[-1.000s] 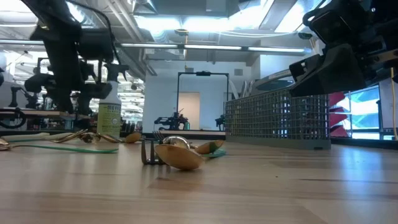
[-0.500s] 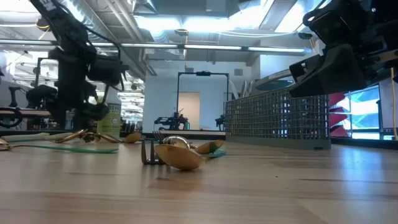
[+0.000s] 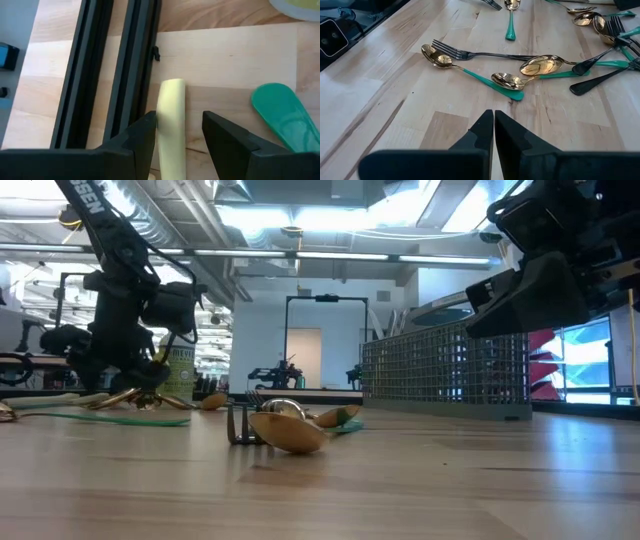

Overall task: Sort silverware
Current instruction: Put the yellow table knife into the silverware basket

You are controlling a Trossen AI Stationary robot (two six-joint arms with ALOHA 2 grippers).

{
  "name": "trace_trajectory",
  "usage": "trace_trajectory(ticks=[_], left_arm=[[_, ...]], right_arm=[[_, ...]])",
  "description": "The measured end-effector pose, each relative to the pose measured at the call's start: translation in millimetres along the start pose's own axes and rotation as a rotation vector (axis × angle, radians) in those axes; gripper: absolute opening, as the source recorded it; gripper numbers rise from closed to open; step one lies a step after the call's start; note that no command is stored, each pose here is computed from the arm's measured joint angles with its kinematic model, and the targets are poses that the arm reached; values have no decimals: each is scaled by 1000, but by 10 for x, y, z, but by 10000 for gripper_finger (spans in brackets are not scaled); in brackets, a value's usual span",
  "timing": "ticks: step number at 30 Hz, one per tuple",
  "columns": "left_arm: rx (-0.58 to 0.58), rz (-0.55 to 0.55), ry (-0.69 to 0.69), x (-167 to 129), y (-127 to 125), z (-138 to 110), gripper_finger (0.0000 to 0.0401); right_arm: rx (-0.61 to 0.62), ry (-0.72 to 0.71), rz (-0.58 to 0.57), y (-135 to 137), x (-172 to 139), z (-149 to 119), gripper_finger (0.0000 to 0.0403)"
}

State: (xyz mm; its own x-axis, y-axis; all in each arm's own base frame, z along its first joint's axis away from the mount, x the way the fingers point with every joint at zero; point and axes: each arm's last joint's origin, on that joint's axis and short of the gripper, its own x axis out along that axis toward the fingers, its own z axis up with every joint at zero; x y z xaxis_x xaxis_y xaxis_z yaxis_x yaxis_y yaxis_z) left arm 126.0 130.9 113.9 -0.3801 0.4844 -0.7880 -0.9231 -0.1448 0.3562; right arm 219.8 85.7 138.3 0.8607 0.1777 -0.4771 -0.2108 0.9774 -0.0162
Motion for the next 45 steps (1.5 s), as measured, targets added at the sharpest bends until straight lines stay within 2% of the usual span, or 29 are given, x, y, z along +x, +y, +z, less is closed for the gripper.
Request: trace_trajectory(ticks=[5,14,17,39,45], left_arm=[[12,-10,22,6,2,-4,142],[15,-37,45,5,-11,-8,63],[22,-36,46,5,-10,-9,50],[112,-62,4,-107,-83,-90,26],[131,-136,40,-277,-163,-103,26]], right_arm=[[1,0,0,0,1,1,0],[1,0,0,1,0,1,0],[1,0,0,1,0,1,0],[1,-1,0,0,0,2,0],[1,-1,1,1,0,2,0]])
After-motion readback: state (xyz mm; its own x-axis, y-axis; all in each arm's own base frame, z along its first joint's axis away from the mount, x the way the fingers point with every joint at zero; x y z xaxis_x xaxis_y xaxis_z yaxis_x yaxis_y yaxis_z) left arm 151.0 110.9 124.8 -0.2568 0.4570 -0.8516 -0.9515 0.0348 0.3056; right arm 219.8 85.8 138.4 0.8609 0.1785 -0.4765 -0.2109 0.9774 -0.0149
